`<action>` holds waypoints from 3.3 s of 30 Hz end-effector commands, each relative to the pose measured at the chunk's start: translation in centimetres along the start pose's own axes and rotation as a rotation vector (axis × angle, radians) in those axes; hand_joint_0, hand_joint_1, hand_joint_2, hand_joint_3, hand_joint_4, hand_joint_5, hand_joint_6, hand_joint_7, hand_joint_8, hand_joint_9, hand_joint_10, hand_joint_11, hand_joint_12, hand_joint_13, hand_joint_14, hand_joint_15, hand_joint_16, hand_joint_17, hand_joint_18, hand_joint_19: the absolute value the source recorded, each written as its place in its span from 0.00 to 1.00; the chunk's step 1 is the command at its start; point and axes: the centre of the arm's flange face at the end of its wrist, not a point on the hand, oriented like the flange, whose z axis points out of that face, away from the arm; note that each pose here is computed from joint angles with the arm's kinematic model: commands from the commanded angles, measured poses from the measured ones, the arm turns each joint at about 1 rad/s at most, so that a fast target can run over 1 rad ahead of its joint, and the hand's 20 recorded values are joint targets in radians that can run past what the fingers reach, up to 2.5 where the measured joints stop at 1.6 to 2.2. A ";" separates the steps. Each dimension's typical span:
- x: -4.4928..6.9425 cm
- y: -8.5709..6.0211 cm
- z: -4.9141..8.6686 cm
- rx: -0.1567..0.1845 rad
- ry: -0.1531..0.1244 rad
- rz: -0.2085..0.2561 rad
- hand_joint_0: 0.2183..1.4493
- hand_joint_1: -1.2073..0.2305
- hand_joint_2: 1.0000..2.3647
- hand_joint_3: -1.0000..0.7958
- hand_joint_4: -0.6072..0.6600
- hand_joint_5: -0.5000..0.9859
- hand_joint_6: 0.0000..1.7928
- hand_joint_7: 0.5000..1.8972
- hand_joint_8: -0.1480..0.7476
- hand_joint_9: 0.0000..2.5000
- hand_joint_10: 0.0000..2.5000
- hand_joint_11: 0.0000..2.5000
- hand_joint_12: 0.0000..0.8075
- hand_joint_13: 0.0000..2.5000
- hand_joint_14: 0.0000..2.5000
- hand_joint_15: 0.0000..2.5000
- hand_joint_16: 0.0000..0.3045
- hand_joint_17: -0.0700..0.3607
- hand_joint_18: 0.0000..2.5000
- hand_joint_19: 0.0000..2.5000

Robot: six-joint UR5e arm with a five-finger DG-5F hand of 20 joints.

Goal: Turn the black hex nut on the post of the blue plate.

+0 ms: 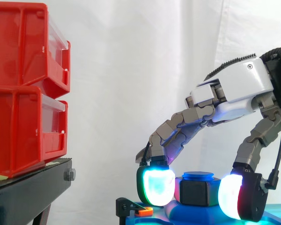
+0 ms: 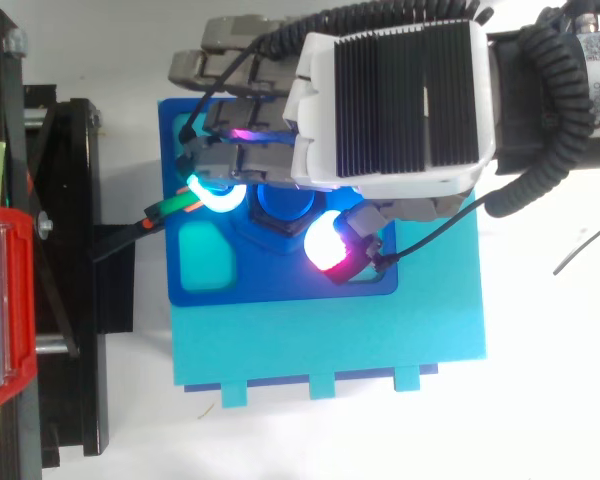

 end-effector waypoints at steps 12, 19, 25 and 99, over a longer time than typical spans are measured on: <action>0.0 -0.2 0.0 0.002 0.000 -0.003 0.29 0.21 0.00 0.28 0.63 0.19 0.28 0.38 0.42 0.15 0.00 0.12 0.45 0.13 0.00 0.01 0.18 0.45 0.10 0.01; 0.0 -0.2 0.0 0.002 -0.001 -0.004 0.27 0.22 0.00 0.28 0.63 0.19 0.28 0.37 0.42 0.15 0.00 0.12 0.46 0.13 0.00 0.01 0.18 0.45 0.10 0.02; 0.0 -0.2 0.0 0.002 -0.001 -0.007 0.23 0.26 0.00 0.28 0.64 0.18 0.28 0.32 0.44 0.14 0.00 0.12 0.47 0.12 0.00 0.01 0.19 0.46 0.10 0.02; -9.3 1.8 -15.1 0.133 0.033 0.388 0.17 0.47 0.00 0.28 0.65 0.19 0.28 0.19 0.46 0.10 0.00 0.05 0.50 0.04 0.00 0.00 0.21 0.50 0.00 0.03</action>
